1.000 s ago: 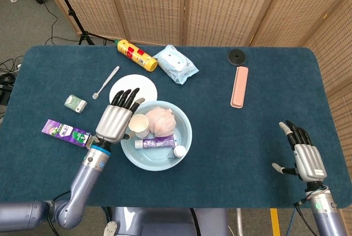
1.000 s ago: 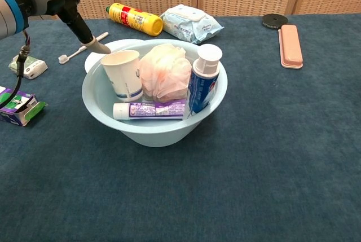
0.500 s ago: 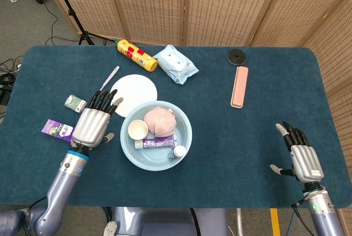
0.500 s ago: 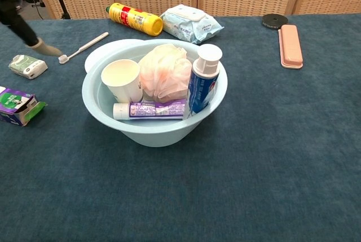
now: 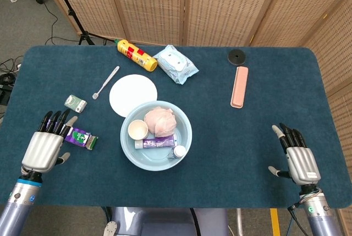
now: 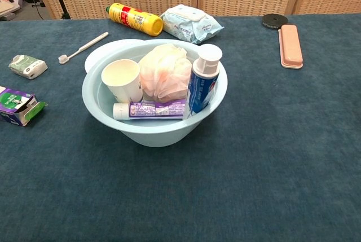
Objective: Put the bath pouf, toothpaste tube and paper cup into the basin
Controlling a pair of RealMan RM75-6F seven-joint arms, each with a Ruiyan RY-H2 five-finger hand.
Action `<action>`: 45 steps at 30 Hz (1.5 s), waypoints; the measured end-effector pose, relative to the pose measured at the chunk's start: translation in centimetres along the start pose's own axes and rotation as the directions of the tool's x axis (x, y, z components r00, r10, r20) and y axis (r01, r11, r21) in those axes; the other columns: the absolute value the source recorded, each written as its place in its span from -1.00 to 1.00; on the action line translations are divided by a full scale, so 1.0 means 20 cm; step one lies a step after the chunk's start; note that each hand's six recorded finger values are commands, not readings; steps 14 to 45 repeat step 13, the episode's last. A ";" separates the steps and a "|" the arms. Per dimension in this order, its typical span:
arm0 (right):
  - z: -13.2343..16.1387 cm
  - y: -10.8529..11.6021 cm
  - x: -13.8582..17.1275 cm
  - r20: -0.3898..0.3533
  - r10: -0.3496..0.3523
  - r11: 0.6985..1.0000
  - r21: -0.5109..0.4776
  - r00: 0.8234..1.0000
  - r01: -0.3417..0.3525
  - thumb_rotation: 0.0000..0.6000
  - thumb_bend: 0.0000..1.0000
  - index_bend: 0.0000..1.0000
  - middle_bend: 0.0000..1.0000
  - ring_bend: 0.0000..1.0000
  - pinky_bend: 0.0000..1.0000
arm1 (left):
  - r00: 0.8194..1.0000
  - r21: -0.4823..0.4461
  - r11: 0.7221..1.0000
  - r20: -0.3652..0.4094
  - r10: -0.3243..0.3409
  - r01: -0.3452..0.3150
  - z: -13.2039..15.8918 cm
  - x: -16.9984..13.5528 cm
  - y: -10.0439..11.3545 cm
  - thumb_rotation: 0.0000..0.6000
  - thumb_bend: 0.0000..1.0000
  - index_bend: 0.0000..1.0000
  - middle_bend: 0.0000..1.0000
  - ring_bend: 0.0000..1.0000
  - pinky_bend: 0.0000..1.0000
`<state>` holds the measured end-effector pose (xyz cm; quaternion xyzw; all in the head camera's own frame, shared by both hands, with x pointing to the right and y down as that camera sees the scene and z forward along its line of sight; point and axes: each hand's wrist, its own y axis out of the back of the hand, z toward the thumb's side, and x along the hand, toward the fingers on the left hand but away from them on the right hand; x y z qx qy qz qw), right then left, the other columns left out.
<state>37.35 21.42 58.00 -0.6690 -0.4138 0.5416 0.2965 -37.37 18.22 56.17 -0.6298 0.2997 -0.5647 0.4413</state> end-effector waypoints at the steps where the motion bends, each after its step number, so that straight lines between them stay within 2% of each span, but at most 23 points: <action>1: 0.00 0.00 0.00 0.000 -0.001 1.000 0.003 1.000 0.001 1.00 -0.89 -0.94 -1.00 -1.00 -1.00 | 1.000 -0.003 1.000 -0.009 -0.002 0.002 -0.02 -0.03 -0.01 1.00 -0.83 -0.85 -1.00 -1.00 -1.00; 11: 0.01 -0.03 0.00 0.005 0.030 0.999 0.016 1.000 -0.030 1.00 -0.89 -0.94 -1.00 -1.00 -1.00 | 0.995 -0.056 0.998 -0.099 0.016 -0.022 -0.11 -0.20 -0.05 1.00 -0.80 -0.85 -1.00 -1.00 -1.00; 45: 0.02 -0.04 0.00 0.001 0.033 0.999 0.015 0.999 -0.033 1.00 -0.89 -0.94 -1.00 -1.00 -1.00 | 0.995 -0.061 0.998 -0.101 0.025 -0.032 -0.11 -0.20 -0.05 1.00 -0.80 -0.85 -1.00 -1.00 -1.00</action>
